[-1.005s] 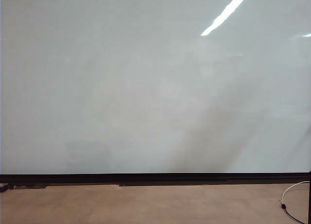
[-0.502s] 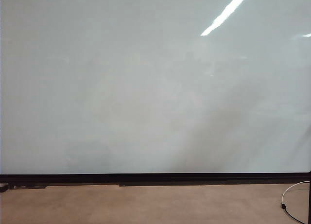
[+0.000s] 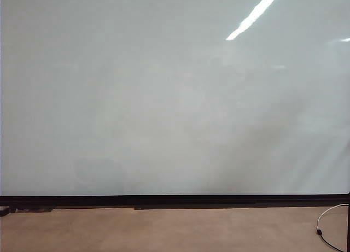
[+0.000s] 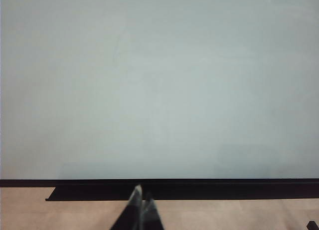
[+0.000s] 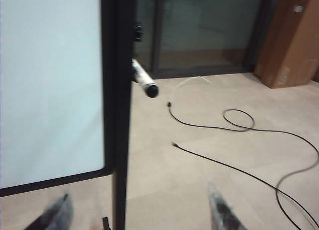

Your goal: Pick up the pen on the shelf to the right of the whiteboard and draw a check mark.

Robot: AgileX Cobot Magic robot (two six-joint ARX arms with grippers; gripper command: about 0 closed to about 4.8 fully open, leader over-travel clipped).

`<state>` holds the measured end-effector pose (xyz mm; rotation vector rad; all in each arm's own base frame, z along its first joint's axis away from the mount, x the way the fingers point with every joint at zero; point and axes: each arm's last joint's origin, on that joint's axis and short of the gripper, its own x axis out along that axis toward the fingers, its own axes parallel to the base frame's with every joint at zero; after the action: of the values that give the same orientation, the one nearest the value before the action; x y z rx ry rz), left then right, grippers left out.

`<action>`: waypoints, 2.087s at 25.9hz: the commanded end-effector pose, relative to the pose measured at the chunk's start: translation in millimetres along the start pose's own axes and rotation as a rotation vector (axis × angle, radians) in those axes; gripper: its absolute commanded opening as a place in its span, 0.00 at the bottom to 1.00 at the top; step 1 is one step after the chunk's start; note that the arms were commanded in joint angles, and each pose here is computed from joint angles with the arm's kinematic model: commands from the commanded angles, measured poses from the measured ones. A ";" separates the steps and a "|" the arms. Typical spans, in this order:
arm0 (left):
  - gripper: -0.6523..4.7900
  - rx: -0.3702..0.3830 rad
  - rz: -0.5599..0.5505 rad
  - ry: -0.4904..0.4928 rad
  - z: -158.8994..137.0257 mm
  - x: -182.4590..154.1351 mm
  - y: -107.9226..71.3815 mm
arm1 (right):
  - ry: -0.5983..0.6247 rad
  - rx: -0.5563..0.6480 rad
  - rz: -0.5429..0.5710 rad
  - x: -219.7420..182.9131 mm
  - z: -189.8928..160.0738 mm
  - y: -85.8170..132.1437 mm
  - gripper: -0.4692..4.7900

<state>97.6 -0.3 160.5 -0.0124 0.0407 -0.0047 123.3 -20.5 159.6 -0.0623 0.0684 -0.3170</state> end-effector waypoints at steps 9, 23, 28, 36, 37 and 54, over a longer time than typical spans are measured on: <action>0.11 0.005 0.000 -0.015 2.1 -0.2 0.0 | -0.007 0.001 0.018 33.7 5.5 -3.1 0.81; 0.11 0.005 0.000 -0.015 2.2 -0.2 0.0 | -0.049 -0.004 0.093 86.9 -0.3 0.5 0.84; 0.11 0.005 0.000 -0.015 2.1 -0.2 0.0 | -0.024 -0.029 0.075 96.1 -3.5 -2.6 0.85; 0.11 0.005 -0.001 -0.015 2.2 -0.2 -0.1 | -0.028 -0.041 0.037 108.8 -0.8 -11.7 0.91; 0.11 0.005 -0.001 -0.015 2.2 -0.2 -0.1 | -0.032 -0.042 0.035 109.9 0.0 -12.6 0.91; 0.11 0.005 0.000 -0.015 2.2 -0.2 0.0 | -0.052 -0.049 0.200 141.1 -3.5 -36.0 0.91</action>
<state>97.6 -0.3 160.5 -0.0120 0.0407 -0.0047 243.5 -96.9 146.2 -0.0989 0.0753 -0.1406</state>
